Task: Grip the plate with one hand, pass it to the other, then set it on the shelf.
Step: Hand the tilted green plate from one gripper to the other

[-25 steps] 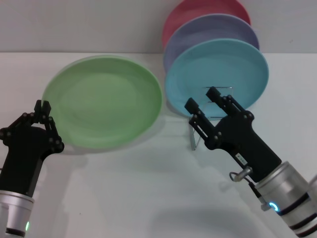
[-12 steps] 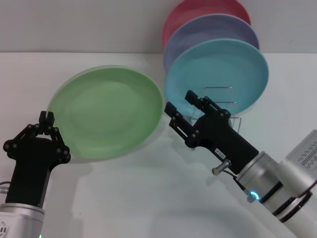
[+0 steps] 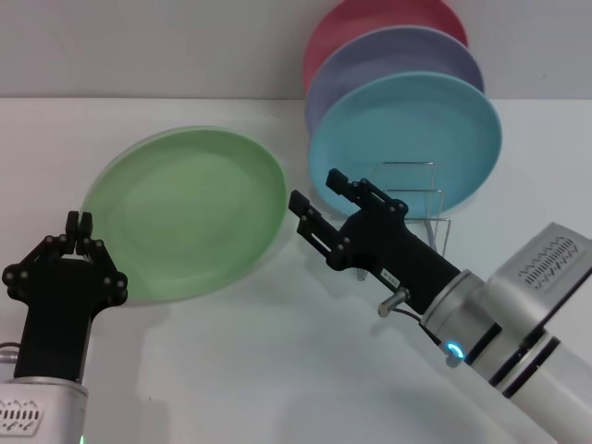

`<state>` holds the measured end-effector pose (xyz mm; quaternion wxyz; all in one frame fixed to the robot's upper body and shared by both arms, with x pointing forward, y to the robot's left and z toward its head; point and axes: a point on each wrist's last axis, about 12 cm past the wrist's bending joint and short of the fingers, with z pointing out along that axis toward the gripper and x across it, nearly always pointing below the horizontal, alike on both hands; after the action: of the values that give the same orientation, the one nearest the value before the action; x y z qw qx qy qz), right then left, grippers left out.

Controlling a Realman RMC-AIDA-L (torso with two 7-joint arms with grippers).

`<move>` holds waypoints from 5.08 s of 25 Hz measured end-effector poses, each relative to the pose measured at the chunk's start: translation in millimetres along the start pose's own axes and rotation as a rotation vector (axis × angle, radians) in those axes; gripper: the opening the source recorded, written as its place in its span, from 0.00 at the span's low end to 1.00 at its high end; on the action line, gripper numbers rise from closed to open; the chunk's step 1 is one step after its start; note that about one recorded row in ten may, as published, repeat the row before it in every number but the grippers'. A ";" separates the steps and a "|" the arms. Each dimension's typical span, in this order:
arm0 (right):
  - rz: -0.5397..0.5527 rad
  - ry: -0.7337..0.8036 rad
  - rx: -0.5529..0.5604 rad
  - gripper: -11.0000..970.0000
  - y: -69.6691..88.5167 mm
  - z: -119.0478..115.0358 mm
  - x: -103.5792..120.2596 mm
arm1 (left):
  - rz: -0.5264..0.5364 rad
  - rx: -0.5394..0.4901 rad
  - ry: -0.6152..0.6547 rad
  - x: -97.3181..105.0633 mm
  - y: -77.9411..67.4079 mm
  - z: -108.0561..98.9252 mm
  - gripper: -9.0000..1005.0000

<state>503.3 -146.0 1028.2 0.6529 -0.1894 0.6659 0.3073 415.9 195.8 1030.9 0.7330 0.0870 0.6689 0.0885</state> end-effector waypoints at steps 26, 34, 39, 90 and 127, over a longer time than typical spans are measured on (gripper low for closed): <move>-0.032 0.065 -0.007 0.61 -4.2 26.8 -4.9 | 0.105 -0.020 -0.004 -9.2 -4.8 -0.2 0.04; -0.034 0.081 -0.002 0.53 -5.5 30.0 -4.8 | 0.110 -0.009 -0.009 -9.3 -5.3 -0.6 0.04; -0.034 0.081 -0.001 0.40 -5.5 30.1 -4.9 | 0.111 -0.004 -0.010 -9.1 -6.0 -1.2 0.04; -0.098 0.110 -0.002 0.13 -5.4 30.3 -1.5 | 0.121 0.027 -0.012 -7.8 -9.2 -2.4 0.04; -0.130 0.109 -0.001 0.07 -4.8 30.9 -1.9 | 0.126 0.030 -0.011 -6.9 -7.7 -2.9 0.04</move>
<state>529.8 -129.5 1030.6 0.6344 -0.2491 0.6864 0.2537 412.4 186.7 1035.4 0.7281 0.1401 0.6594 0.1240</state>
